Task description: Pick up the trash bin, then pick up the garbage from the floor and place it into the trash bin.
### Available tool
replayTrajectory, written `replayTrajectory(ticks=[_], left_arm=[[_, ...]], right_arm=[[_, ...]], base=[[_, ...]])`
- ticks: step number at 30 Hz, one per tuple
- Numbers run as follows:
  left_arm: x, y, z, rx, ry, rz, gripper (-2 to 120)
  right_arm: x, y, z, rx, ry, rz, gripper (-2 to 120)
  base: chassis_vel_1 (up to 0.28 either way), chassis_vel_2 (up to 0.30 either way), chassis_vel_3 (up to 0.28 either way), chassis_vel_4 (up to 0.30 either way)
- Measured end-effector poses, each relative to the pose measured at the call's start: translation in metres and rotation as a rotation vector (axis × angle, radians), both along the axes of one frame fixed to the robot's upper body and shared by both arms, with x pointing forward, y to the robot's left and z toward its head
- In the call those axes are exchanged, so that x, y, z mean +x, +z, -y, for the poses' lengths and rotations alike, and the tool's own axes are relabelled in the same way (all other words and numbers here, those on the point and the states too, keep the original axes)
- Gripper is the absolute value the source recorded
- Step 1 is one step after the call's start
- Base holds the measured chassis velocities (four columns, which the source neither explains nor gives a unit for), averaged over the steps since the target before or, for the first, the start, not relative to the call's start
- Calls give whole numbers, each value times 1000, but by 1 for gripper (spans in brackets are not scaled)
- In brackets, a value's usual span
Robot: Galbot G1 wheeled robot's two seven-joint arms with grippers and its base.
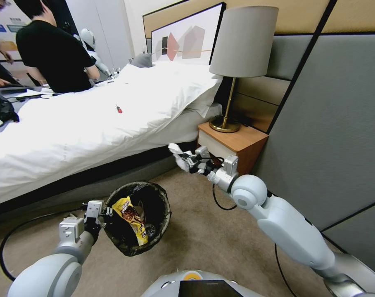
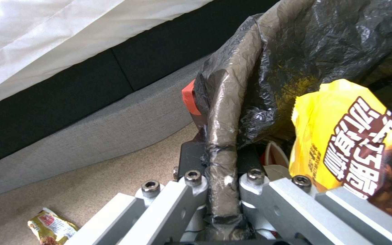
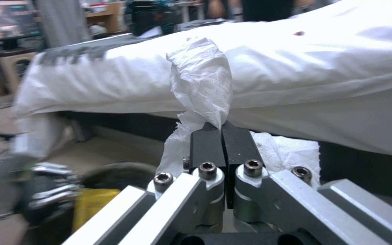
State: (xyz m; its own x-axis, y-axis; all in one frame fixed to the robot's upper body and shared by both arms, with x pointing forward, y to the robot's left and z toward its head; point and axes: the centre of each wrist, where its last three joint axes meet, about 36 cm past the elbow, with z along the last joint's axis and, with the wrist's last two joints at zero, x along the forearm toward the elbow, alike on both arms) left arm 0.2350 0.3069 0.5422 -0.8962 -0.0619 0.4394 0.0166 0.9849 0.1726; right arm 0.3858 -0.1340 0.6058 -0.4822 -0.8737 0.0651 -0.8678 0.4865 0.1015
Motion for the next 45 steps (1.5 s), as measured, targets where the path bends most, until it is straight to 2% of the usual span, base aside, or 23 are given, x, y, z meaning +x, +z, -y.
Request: replayTrajectory(ticks=[1,3,12,18,28,30,32,35,37,39,40,45], left_arm=[[0,0,0,0,0,0,0],[1,0,0,2,-2,3,0],[1,0,1,0,-2,3,0],[1,-1,2,-5,-1,2,0],[0,-1,2,-6,-2,-1,0],[0,-1,2,-6,-3,-2,0],[0,-2,2,-6,-3,-3,0],[0,-2,2,-5,-4,-4,0],[0,-2,2,-5,-4,-4,0],[0,-1,2,-5,-4,-4,0],[0,-1,2,-5,-4,-4,0],[0,-1,2,-3,-3,-1,0]], right_arm=[[0,0,0,0,0,0,0],[-12,-2,-12,-4,75,-24,0],[-35,-13,-32,-30,189,-73,0],[-39,-19,-33,-63,203,-95,0],[-32,-37,-38,-125,158,-129,0],[-30,-44,-42,-146,140,-140,10],[-29,-47,-43,-151,130,-143,13],[-28,-52,-46,-163,100,-152,28],[-28,-52,-47,-165,96,-153,32],[-27,-55,-49,-171,90,-154,43],[-27,-55,-49,-171,90,-154,43],[-24,-62,-53,-184,78,-155,61]], base=[[0,0,0,0],[0,0,0,0],[0,0,0,0],[0,0,0,0],[0,0,0,0],[0,0,0,0],[0,0,0,0],[0,0,0,0],[0,0,0,0],[0,0,0,0],[0,0,0,0],[0,0,0,0]])
